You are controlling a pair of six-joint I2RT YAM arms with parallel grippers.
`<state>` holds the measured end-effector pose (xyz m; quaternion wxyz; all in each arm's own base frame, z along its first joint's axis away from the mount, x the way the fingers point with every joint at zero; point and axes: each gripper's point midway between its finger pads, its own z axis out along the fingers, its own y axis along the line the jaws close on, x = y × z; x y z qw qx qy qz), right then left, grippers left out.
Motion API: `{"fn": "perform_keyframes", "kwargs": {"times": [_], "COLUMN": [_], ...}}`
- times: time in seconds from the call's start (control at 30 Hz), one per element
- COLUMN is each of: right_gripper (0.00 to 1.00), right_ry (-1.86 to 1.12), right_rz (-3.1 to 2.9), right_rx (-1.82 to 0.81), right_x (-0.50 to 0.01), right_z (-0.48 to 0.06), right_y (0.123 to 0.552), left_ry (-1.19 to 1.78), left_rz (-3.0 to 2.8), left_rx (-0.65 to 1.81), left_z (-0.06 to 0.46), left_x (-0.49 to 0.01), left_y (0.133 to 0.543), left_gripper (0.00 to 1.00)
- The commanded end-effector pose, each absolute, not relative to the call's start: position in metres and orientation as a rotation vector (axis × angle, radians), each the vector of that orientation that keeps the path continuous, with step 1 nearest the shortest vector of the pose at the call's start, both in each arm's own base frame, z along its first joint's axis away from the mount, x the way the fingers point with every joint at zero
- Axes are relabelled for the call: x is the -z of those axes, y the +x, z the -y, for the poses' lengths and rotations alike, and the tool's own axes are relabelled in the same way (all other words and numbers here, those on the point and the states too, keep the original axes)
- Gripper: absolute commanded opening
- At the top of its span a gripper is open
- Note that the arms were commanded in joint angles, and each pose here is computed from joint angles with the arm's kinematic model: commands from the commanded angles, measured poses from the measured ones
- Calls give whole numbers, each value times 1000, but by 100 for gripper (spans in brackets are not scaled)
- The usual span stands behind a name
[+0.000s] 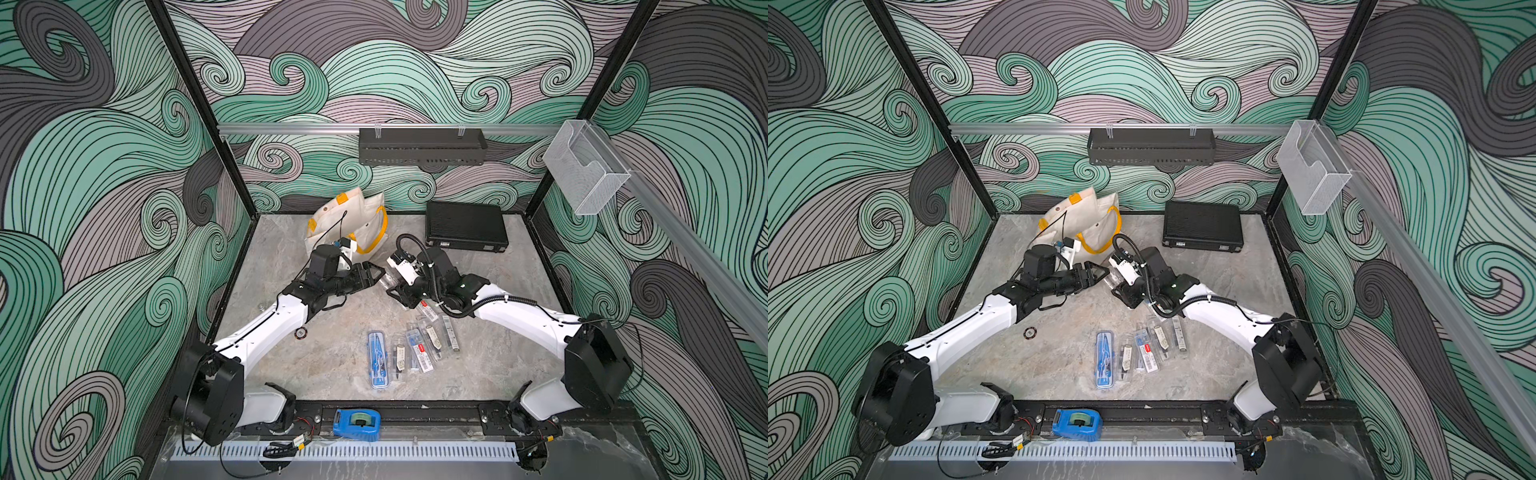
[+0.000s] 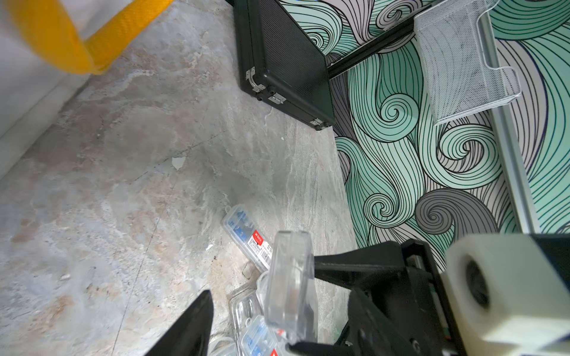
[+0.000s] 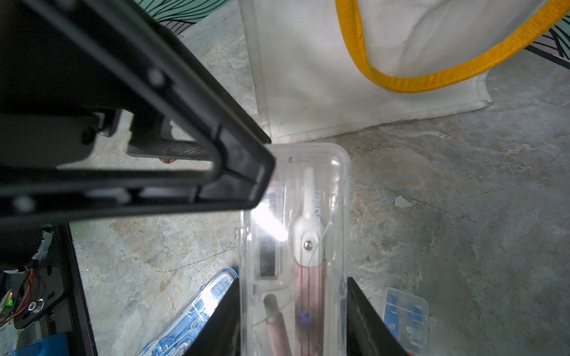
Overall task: Put the compass set into the canvas bag
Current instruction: Pick up the compass set at the center of the board.
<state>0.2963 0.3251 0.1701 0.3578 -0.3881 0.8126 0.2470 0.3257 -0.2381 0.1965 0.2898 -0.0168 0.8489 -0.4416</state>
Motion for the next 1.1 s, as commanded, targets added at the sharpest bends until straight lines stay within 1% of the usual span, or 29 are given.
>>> {"fn": "perform_keyframes", "kwargs": {"times": [0.0, 0.1, 0.27, 0.4, 0.6, 0.77, 1.07], "right_gripper": [45, 45, 45, 45, 45, 45, 48], "right_ry": [-996, -993, -996, -996, -1003, -1007, -1006], "right_rz": [-2060, -2058, -2060, -2059, -2046, -2037, -2042], "right_rx": [-704, -722, -732, -734, -742, -751, -755], "right_x": [-182, -183, -182, -181, -184, -186, -186], "right_z": [-331, -332, -334, -335, -339, -342, -343], "right_y": [291, 291, 290, 291, 294, 294, 295], "left_ry": [32, 38, 46, 51, 44, 29, 13], "left_rz": [-2181, -2183, -2179, -2182, -2186, -2187, -2185], "left_rx": [1220, 1222, 1256, 1281, 1292, 1296, 1305], "left_z": [252, 255, 260, 264, 266, 266, 267], "left_x": [-223, -222, -223, -222, -220, -218, -217], "left_y": [335, 337, 338, 338, 338, 338, 341], "left_gripper": [66, 58, 40, 32, 28, 23, 17]}}
